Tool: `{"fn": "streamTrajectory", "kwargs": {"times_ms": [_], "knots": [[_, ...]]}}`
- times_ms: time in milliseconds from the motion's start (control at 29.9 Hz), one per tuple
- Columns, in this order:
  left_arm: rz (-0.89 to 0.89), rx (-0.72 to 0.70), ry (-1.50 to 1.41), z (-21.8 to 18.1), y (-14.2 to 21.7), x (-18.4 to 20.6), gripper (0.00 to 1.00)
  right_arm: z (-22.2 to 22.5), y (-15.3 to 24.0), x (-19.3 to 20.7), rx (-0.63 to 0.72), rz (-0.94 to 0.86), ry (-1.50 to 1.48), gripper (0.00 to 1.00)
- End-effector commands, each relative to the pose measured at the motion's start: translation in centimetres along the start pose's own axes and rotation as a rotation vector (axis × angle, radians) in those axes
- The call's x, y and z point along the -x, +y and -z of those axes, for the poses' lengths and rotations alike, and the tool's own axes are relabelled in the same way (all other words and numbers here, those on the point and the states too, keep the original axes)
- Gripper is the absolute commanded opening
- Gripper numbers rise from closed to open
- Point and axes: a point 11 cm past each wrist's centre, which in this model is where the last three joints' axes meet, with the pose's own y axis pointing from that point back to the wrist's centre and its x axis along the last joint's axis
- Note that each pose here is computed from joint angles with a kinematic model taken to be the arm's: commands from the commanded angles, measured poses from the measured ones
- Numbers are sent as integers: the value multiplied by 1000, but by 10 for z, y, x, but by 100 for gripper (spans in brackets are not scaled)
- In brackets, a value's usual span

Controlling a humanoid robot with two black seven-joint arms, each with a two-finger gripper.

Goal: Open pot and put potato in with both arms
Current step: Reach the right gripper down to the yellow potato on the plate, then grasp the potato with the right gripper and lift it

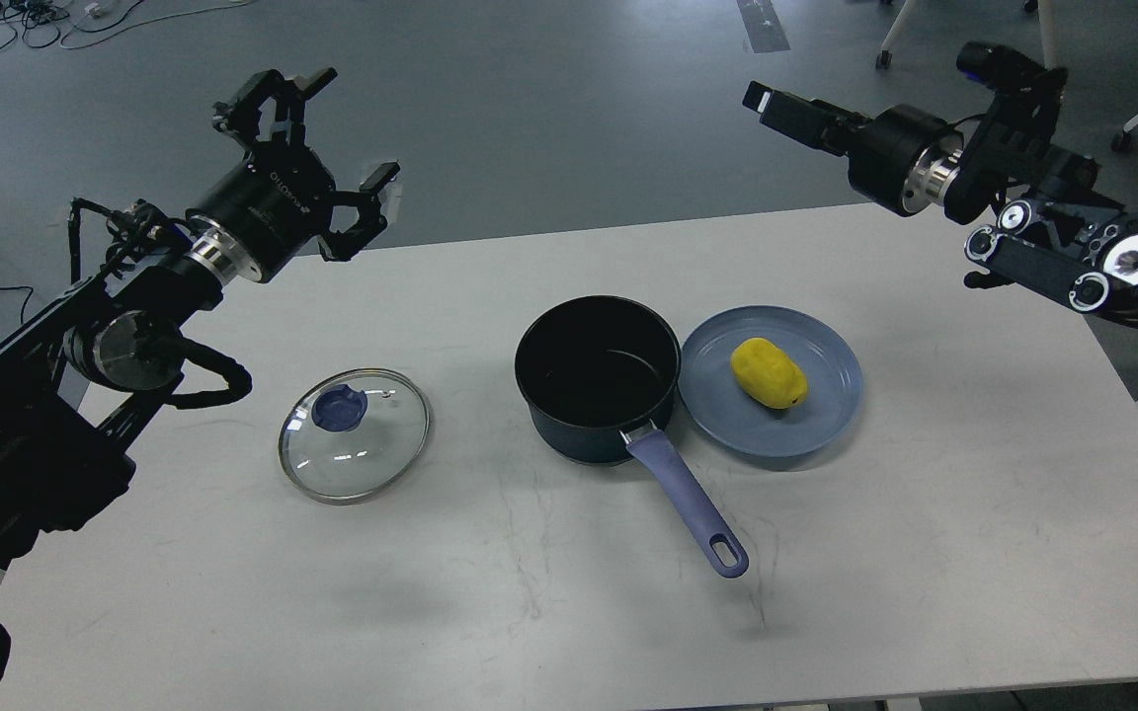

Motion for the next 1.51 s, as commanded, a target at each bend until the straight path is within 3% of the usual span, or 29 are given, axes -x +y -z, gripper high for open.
{"fn": "streamTrajectory", "kwargs": {"times_ms": [0, 234, 636, 1137, 1238, 1305, 1338, 1405, 1472], "knots": [[-4, -3, 0, 1, 1, -1, 98, -8, 6, 15, 10, 76, 128, 100], [-10, -4, 0, 1, 3, -3, 98, -3, 5, 25, -7, 99, 155, 100], [-31, -12, -2, 8, 11, -12, 98, 4, 11, 100, -28, 240, 112, 97], [-52, -18, -19, 7, 19, -20, 98, -7, 34, 151, -5, 299, 63, 92], [-61, -17, -28, 3, 22, -24, 98, -3, 32, 157, -16, 311, 64, 85], [-69, -16, -32, 2, 25, -27, 98, -1, 32, 164, -23, 333, 81, 71], [-70, -16, -32, 2, 25, -27, 98, -1, 32, 164, -23, 334, 81, 71], [-72, -18, -32, 2, 26, -29, 98, -2, 35, 169, -29, 359, 104, 49], [-77, -17, -36, 1, 28, -30, 98, 0, 34, 172, -37, 367, 112, 38]]}}
